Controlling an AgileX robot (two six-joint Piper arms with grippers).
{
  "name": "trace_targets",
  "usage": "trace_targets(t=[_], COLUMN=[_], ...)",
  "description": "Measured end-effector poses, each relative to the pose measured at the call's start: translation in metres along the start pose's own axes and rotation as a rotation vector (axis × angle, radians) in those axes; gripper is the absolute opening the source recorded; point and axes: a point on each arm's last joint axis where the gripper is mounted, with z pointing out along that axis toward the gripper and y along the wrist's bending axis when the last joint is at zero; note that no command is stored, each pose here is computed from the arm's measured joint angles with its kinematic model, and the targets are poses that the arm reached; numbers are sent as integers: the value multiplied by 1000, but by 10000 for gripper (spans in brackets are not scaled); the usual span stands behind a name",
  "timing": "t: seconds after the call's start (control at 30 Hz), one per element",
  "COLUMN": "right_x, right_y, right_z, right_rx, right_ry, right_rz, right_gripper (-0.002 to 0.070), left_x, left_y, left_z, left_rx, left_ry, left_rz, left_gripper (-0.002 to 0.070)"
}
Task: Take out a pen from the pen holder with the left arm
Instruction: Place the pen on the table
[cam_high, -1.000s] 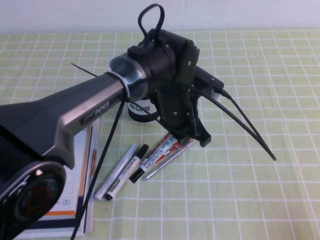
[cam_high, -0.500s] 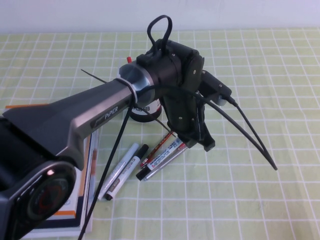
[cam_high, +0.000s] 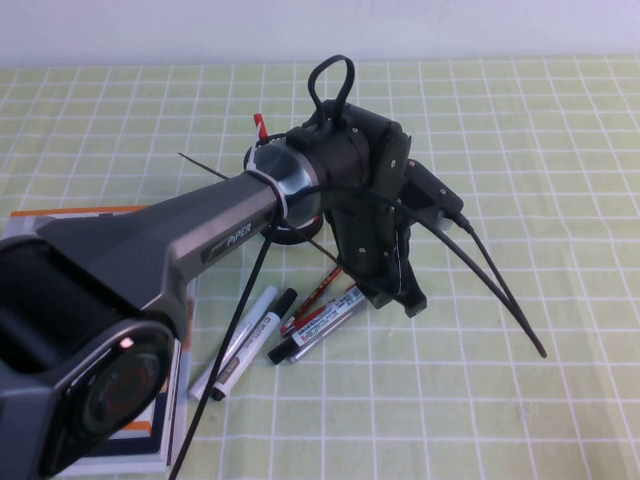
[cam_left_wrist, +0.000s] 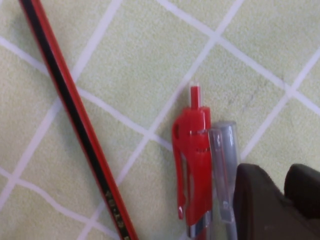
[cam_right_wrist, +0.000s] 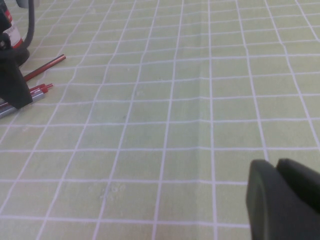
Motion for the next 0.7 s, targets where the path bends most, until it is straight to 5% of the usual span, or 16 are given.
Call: trace_targets(t=[0.33,0.53,0.7], right_x=[0,0,0], right_y=[0,0,0], right_z=[0,0,0], right_rx=[0,0,0], right_ry=[0,0,0], right_rz=[0,0,0], right_gripper=[-13,-13,-12], left_x=[-2,-2,-1], left_y=[1,5,10], left_z=[3,3,3], left_rx=[-6,-13,-21], left_ry=[-15,-28,-41], left_rz=[6,-2,-21], left_gripper=[99,272,312])
